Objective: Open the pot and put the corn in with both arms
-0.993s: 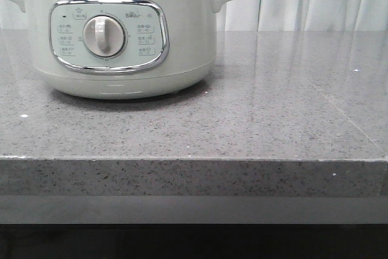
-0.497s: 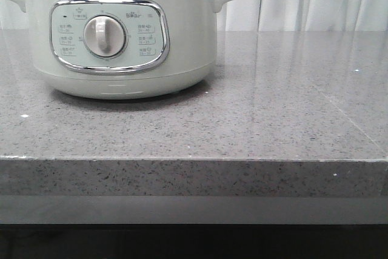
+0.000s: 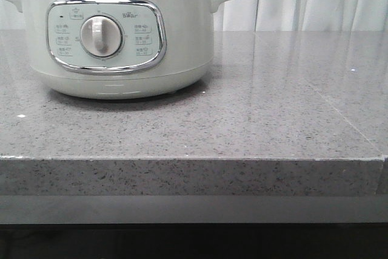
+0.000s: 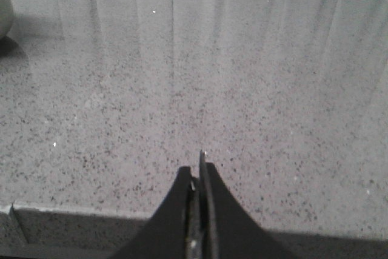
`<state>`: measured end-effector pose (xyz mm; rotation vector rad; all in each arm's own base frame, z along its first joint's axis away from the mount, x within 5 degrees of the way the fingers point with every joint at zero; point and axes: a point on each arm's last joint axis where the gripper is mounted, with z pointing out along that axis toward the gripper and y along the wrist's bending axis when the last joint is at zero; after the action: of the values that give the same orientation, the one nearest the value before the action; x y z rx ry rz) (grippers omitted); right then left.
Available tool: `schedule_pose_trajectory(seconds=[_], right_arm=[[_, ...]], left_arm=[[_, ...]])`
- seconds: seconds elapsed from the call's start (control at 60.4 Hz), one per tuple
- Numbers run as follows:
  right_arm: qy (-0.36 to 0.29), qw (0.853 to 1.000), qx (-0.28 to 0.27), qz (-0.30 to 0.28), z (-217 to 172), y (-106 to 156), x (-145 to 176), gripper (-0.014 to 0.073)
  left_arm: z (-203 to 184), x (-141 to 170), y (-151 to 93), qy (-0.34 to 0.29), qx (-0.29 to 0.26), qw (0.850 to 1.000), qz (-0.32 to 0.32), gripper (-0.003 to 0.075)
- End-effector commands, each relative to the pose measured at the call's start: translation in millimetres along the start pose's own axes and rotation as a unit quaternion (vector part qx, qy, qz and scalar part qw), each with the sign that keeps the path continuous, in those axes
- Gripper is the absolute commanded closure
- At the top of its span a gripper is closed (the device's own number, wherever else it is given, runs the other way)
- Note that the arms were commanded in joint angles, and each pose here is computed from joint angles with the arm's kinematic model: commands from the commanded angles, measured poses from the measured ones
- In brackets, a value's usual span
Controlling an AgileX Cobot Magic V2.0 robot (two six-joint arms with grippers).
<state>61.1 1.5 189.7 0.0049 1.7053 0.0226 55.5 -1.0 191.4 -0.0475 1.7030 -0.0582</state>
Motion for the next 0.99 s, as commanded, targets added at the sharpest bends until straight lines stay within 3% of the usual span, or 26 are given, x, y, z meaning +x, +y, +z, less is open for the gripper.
schedule_pose_trajectory(seconds=[0.0, 0.977], right_arm=[[-0.056, 0.998, 0.009, -0.001, -3.2, -1.5, -7.4, 0.0663], [-0.071, 0.997, 0.007, -0.001, -7.2, -1.0, -8.0, 0.0663]], left_arm=[[-2.4, -8.5, -0.4, -0.053, 0.003, 0.999, -0.01, 0.0738], [-2.4, -8.5, -0.4, -0.053, 0.003, 0.999, -0.01, 0.0738]])
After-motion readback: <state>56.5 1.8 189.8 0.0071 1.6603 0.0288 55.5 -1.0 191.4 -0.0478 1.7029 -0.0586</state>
